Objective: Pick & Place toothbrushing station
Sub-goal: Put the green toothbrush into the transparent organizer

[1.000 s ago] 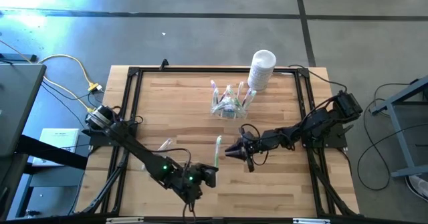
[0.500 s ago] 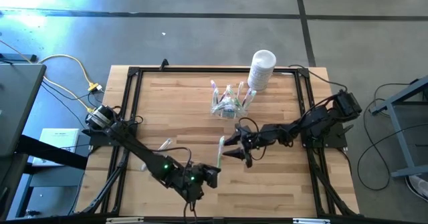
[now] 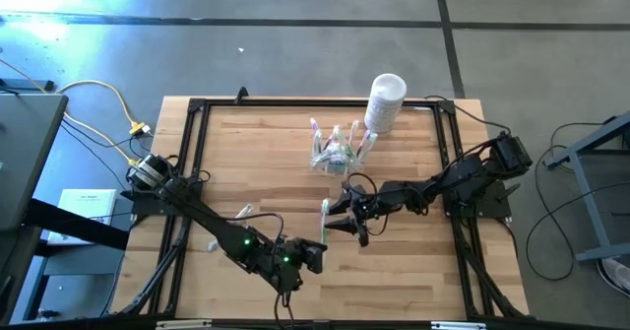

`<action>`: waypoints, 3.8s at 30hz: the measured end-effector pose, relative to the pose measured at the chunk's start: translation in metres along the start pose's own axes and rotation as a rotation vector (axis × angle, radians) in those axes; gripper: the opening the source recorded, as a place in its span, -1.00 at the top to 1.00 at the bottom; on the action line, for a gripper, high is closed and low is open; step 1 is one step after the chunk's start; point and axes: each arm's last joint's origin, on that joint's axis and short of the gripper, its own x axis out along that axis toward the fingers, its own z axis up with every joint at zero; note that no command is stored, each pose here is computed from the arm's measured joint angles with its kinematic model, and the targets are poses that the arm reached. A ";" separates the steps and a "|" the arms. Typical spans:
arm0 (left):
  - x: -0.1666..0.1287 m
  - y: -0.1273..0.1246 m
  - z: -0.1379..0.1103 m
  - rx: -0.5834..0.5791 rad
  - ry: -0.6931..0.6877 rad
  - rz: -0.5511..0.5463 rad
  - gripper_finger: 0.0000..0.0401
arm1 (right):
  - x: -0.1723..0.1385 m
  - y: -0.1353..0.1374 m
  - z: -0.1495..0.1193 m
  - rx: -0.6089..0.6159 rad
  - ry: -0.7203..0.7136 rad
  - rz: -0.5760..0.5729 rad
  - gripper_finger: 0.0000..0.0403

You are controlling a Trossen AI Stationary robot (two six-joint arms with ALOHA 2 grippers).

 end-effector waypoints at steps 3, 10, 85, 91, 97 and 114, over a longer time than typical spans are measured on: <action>0.000 0.000 0.000 -0.002 -0.004 0.003 0.91 | 0.000 0.000 -0.001 0.000 0.006 -0.003 0.35; 0.001 0.000 0.001 0.016 -0.017 0.005 0.91 | 0.000 0.000 0.000 -0.042 0.005 -0.014 0.85; -0.055 -0.068 -0.031 -1.217 0.261 -0.348 0.34 | -0.077 -0.027 0.056 -0.477 0.092 -1.219 0.99; -0.055 -0.068 -0.031 -1.222 0.261 -0.348 0.34 | -0.076 -0.025 0.060 -0.480 0.064 -1.196 0.99; -0.054 -0.067 -0.031 -1.233 0.251 -0.342 0.34 | -0.074 -0.027 0.059 -0.463 0.069 -1.166 0.99; -0.054 -0.067 -0.030 -1.275 0.244 -0.352 0.34 | -0.076 -0.070 -0.004 -0.278 0.163 -1.225 0.99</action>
